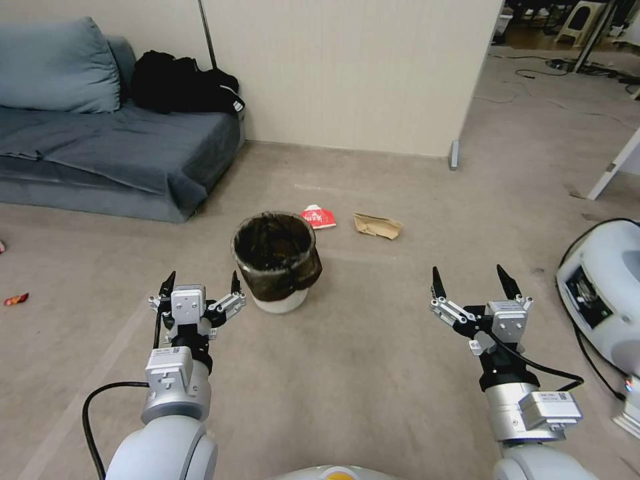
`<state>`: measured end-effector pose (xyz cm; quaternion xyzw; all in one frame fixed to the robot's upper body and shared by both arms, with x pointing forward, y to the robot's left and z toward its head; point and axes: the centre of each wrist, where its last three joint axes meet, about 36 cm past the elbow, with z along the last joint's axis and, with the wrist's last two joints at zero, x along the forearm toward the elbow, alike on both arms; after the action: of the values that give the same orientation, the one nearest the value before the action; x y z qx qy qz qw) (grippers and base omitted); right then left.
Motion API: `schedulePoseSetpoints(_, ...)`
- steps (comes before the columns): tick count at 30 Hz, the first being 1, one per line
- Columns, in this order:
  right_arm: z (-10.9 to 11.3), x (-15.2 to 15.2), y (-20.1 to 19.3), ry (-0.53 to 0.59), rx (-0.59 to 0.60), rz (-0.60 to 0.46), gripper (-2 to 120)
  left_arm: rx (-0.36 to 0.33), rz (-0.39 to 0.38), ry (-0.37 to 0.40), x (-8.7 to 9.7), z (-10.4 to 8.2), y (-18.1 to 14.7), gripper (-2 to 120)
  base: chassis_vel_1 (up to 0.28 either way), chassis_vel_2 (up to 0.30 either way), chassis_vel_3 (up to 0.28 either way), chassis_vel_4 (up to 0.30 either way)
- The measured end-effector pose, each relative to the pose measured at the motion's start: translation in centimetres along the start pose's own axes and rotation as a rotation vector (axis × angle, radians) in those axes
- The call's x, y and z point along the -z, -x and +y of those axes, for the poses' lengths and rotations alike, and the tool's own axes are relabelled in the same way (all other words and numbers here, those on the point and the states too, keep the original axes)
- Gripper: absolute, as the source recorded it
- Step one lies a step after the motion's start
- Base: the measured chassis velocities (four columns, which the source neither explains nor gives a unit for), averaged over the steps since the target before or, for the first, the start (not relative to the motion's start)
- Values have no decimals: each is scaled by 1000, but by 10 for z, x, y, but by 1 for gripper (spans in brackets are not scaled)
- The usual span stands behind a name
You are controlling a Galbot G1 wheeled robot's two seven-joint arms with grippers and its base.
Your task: Pick up the trash bin, then pick up the garbage from the floor and place it into the trash bin.
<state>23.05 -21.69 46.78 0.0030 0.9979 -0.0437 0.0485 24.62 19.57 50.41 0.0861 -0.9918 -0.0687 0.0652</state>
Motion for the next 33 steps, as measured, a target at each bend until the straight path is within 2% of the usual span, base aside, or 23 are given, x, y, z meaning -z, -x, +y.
schedulePoseSetpoints(12, 0, -6, 1, -12, 17, -15, 100, 9, -2, 9, -1, 2, 0, 100, -197, 187, 190, -192)
schedulePoseSetpoints(25, 1, -12, 1, -27, 17, -52, 100, 9, 2, 6, -1, 2, 0, 100, 7, -6, -8, 7)
schedulePoseSetpoints(33, 1, -12, 1, -29, 17, -55, 100, -9, -9, -56, 4, 9, 12, 100, 0, 0, 0, 0)
